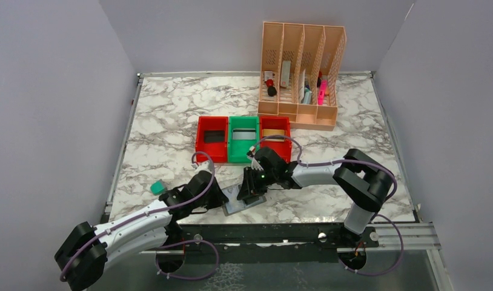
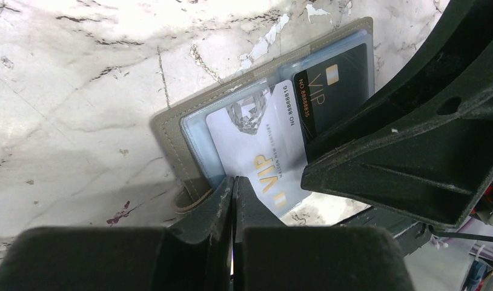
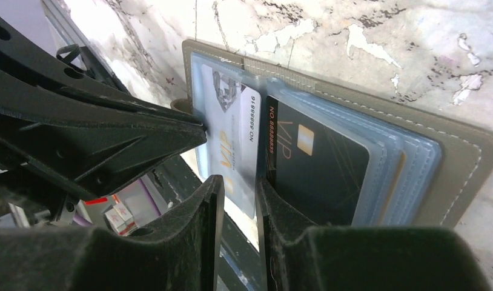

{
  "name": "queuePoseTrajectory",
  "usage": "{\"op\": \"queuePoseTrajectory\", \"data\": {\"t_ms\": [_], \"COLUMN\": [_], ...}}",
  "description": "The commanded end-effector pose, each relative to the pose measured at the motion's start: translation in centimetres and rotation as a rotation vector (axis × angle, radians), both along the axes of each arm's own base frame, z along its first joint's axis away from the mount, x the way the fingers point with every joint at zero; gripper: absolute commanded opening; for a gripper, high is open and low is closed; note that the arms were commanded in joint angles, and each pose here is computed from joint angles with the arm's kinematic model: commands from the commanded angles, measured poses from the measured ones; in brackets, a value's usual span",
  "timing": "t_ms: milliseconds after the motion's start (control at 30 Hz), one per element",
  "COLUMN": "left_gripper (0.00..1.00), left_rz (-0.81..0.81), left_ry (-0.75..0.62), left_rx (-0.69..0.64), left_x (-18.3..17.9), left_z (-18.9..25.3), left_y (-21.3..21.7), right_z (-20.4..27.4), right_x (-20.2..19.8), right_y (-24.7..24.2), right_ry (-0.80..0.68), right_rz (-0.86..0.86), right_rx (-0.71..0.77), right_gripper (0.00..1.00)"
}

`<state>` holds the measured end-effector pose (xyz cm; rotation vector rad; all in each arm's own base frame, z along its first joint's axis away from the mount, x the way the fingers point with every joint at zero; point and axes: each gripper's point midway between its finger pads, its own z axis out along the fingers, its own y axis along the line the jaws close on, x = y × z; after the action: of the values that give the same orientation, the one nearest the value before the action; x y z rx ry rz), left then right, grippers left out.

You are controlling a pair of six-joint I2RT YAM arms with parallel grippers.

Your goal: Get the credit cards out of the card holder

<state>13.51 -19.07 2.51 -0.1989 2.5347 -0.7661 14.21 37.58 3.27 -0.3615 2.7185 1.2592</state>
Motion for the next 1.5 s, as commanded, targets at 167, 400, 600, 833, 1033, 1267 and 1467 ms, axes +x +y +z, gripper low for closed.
{"op": "queuePoseTrajectory", "data": {"t_ms": [167,400,600,833,1033,1267,1467], "left_gripper": [0.03,0.02,0.02,0.02,0.01,0.01,0.01], "left_rz": [0.016,0.022,0.022,0.027,0.027,0.021,0.019], "left_ry": [0.048,0.044,0.045,0.044,0.043,0.041,0.041], "left_rx": [0.048,0.034,0.032,0.030,0.030,0.032,0.043], "left_x": [-1.5,-1.5,-1.5,-1.5,-1.4,-1.4,-1.4], "left_z": [-2.1,-2.0,-2.0,-2.0,-1.9,-1.9,-2.0], "left_y": [1.8,1.8,1.7,1.8,1.7,1.7,1.8], "right_z": [1.5,2.3,-2.2,-3.2,-1.4,0.7,1.3], "right_x": [-0.3,-0.4,0.9,1.3,0.6,0.2,0.6], "right_y": [1.5,1.7,-0.4,-1.4,-0.4,1.0,-0.1], "right_ry": [0.034,0.029,0.022,-0.079,-0.073,-0.049,-0.022], "right_rz": [0.009,0.012,-0.097,-0.083,-0.065,-0.028,-0.046], "right_rx": [0.095,0.122,-0.086,-0.211,-0.101,0.001,0.048], "right_gripper": [0.25,0.22,0.32,0.34,0.24,0.11,0.01]}}
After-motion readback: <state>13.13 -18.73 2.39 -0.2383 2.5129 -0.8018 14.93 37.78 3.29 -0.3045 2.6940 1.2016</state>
